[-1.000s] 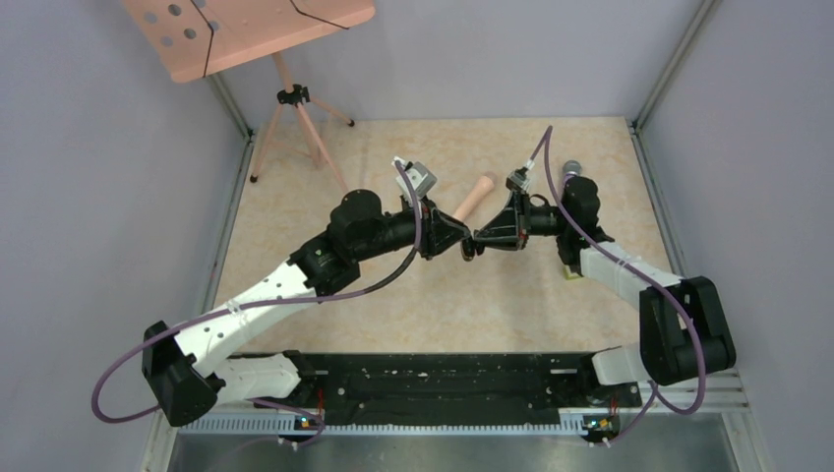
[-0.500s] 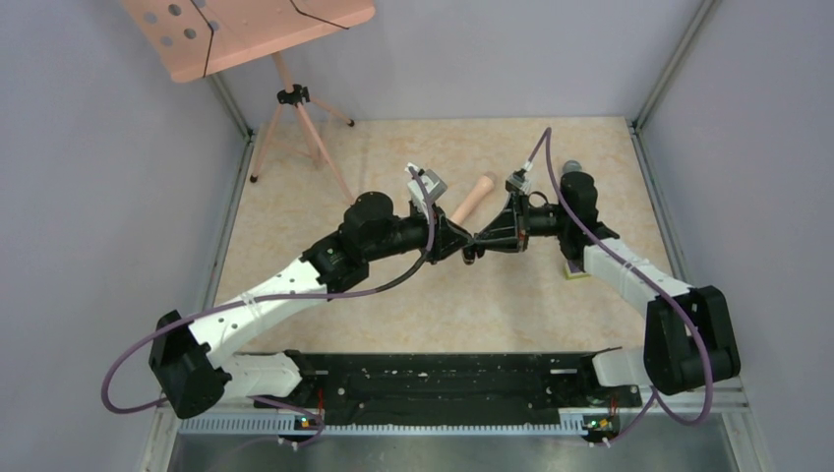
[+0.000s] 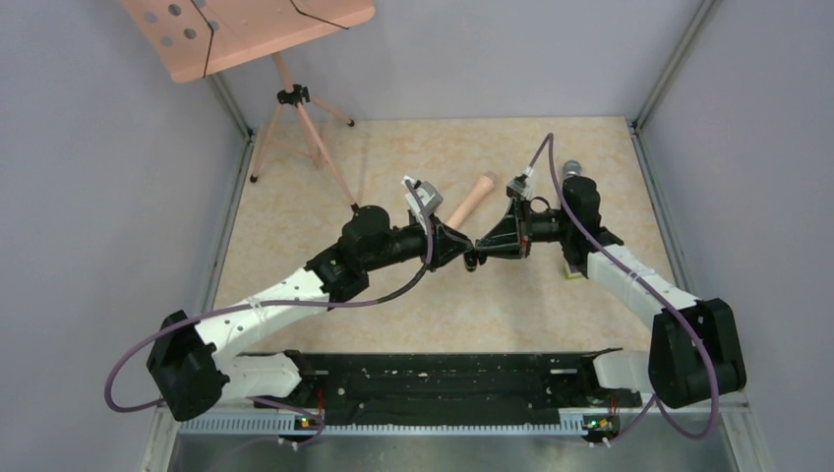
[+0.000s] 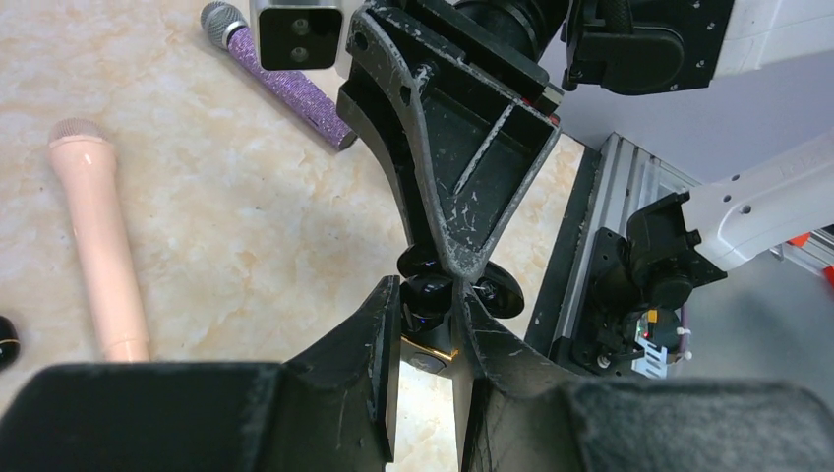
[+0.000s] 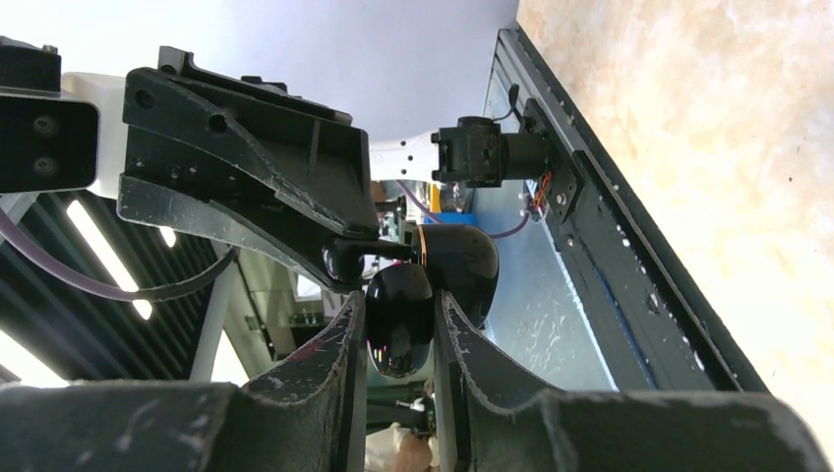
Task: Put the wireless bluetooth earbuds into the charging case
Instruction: Pick up the left earbud from the left side groove of the charging case.
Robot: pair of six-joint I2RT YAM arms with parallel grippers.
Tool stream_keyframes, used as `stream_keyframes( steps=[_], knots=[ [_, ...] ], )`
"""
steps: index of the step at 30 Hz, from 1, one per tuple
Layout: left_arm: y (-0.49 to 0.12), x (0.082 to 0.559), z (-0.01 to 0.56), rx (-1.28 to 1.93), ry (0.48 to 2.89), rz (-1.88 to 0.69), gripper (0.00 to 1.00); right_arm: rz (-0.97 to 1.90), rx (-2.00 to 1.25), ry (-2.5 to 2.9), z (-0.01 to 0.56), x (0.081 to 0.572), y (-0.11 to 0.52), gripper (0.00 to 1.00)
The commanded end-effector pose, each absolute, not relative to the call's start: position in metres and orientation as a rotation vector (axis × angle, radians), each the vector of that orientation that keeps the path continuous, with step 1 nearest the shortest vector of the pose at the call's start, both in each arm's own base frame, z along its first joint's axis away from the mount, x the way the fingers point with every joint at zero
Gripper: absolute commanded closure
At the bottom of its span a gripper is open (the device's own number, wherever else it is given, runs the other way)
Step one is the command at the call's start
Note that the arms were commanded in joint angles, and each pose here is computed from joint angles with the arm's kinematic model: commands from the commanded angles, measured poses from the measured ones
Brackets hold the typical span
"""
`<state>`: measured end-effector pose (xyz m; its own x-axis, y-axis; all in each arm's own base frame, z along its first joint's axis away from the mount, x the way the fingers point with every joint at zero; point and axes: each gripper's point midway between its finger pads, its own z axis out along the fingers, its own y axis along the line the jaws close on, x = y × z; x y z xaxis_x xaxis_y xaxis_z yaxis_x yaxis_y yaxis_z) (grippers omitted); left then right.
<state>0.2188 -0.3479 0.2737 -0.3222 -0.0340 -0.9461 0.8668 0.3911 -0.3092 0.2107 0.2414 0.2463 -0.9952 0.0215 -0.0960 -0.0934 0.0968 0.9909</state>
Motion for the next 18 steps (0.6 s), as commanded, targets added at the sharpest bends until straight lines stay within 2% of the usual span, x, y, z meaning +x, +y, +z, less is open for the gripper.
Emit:
stream_keyframes(
  steps=[1,18],
  knots=[
    [-0.343,0.218,0.312,0.750,1.425,-1.101,0.90,2.060,-0.131,2.239,0.252,0.197,0.240,1.00],
    [-0.336,0.199,0.316,0.786,1.251,-1.134,0.90,2.067,-0.136,2.235,0.246,0.185,0.237,1.00]
  ],
)
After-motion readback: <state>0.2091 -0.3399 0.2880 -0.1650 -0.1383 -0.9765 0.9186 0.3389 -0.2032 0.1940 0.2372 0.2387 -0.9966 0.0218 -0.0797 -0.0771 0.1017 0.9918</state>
